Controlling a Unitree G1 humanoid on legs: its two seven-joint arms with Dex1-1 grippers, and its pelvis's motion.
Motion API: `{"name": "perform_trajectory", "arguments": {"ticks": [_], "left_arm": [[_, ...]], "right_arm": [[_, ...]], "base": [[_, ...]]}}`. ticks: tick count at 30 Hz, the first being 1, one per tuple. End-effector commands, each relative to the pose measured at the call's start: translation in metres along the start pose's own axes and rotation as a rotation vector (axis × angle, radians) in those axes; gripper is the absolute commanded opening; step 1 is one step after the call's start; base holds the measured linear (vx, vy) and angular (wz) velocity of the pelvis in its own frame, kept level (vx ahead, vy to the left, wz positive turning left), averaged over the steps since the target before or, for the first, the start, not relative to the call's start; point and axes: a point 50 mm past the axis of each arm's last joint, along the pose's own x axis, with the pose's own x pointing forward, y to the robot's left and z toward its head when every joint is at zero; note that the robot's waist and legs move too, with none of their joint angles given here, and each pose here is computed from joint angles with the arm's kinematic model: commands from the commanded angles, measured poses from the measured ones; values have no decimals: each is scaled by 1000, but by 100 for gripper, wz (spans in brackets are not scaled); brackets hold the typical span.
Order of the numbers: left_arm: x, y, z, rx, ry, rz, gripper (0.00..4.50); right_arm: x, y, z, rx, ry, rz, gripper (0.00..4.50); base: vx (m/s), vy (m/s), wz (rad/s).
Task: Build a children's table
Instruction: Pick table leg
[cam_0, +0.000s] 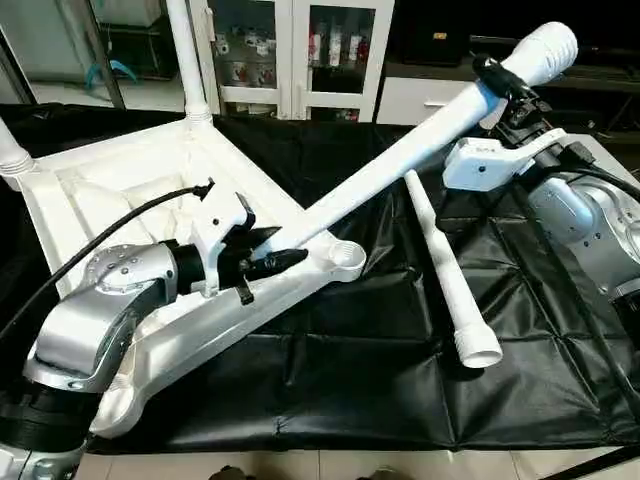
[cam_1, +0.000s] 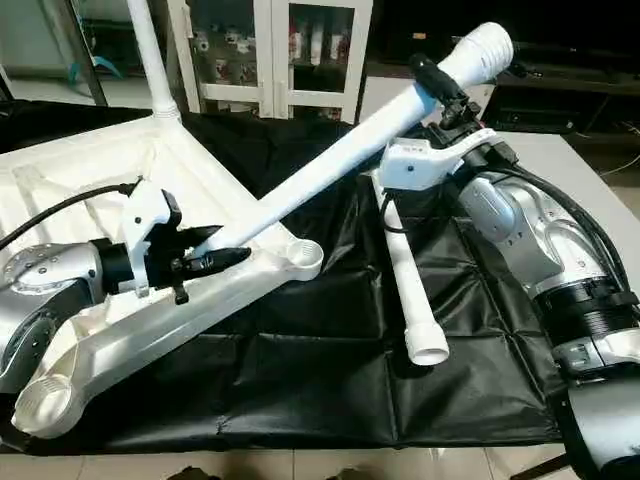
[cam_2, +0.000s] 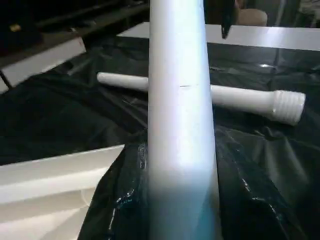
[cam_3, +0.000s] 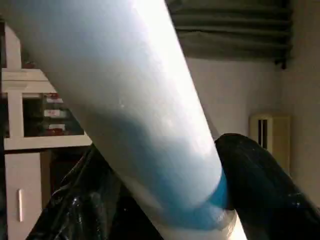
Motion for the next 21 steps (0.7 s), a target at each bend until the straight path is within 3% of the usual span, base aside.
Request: {"name": "perform_trajectory", "arguments": {"ticks": [1, 6, 12, 17, 21], "left_arm": [[-8, 15, 10, -5, -61, 111, 209], [-19, 24, 23, -76, -199, 153, 253], [-36, 43, 45, -148, -441, 299, 312], [-46, 51, 50, -258, -599, 370, 353], [-54, 51, 39, -430, -689, 349, 394]], "right_arm": [[1, 2, 6, 56, -35, 4, 269], [0, 8, 8, 79, -28, 28, 241], [1, 13, 8, 101, -16, 49, 217], [2, 18, 8, 134, 2, 68, 200], [1, 22, 2, 190, 62, 79, 186]], "base": [[0, 0, 0], [0, 0, 0], [0, 0, 0], [0, 0, 0], [0, 0, 0]]}}
